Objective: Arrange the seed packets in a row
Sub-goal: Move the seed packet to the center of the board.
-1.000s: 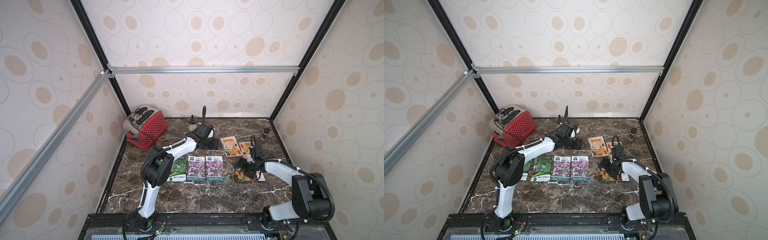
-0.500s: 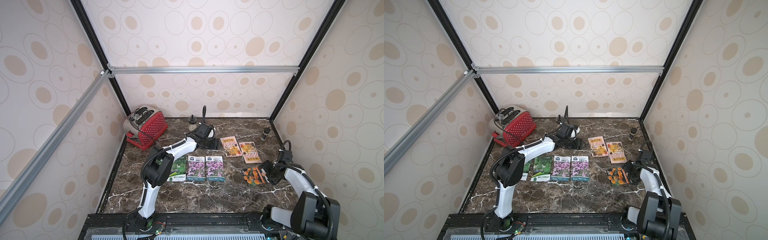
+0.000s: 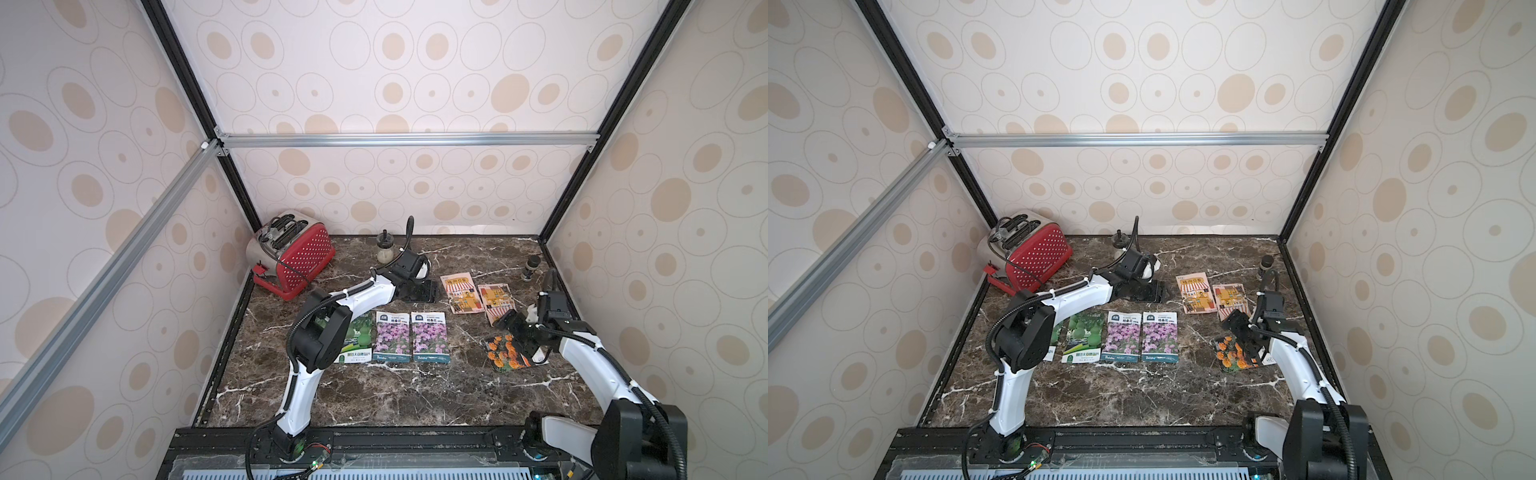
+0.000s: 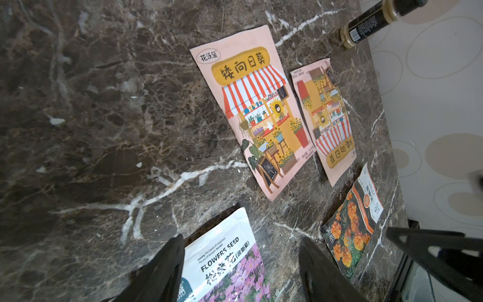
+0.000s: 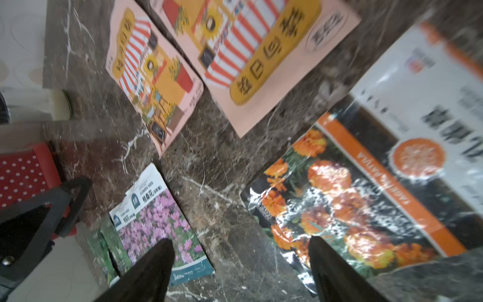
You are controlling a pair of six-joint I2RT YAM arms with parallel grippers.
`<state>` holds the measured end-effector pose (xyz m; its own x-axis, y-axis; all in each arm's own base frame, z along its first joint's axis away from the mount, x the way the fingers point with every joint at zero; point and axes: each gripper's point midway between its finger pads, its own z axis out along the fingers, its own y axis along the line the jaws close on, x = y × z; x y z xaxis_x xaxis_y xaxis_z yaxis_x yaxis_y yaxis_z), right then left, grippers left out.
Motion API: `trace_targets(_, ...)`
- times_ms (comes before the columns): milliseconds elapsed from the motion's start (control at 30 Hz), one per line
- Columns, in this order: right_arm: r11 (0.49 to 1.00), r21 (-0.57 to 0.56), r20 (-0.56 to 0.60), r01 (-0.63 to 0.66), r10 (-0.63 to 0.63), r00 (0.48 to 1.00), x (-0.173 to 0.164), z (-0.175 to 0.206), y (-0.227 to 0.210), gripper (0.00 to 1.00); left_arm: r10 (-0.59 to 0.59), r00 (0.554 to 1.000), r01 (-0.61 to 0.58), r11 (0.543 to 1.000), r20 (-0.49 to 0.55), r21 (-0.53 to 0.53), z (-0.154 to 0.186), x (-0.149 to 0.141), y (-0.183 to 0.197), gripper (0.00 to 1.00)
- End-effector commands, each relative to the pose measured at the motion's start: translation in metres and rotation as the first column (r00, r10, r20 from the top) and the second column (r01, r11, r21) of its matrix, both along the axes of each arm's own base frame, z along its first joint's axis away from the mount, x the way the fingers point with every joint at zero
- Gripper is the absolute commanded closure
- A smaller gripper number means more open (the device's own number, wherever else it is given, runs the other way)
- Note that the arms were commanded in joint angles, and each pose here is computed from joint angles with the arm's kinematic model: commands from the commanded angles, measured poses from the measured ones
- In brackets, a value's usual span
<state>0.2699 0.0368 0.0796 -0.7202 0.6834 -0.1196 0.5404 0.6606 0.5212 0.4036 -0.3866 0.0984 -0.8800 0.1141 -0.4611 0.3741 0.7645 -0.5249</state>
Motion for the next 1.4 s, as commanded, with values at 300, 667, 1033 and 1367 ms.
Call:
trace_targets(300, 0.999, 0.003, -0.188, 0.052, -0.051, 0.981, -0.021, -0.051, -0.002, 0.13, -0.023, 1.000, 0.023, 1.000, 0.013, -0.005, 0.002, 0.006, -0.006, 0.30)
trace_targets(667, 0.964, -0.084, -0.209, 0.251, -0.264, 0.942, -0.025, -0.049, -0.069, 0.12, -0.031, 0.999, 0.031, 1.000, 0.009, -0.001, -0.002, 0.004, -0.005, 0.30)
trace_targets(1033, 0.912, -0.180, -0.153, 0.368, -0.395, 0.906, 0.012, -0.033, -0.133, 0.12, -0.034, 0.999, 0.033, 0.999, -0.013, -0.016, -0.010, 0.008, -0.007, 0.30)
trace_targets(1367, 0.968, -0.128, 0.017, 0.218, -0.217, 0.976, 0.051, 0.015, -0.108, 0.12, -0.037, 0.999, 0.037, 0.999, -0.012, -0.010, -0.009, 0.012, -0.008, 0.29)
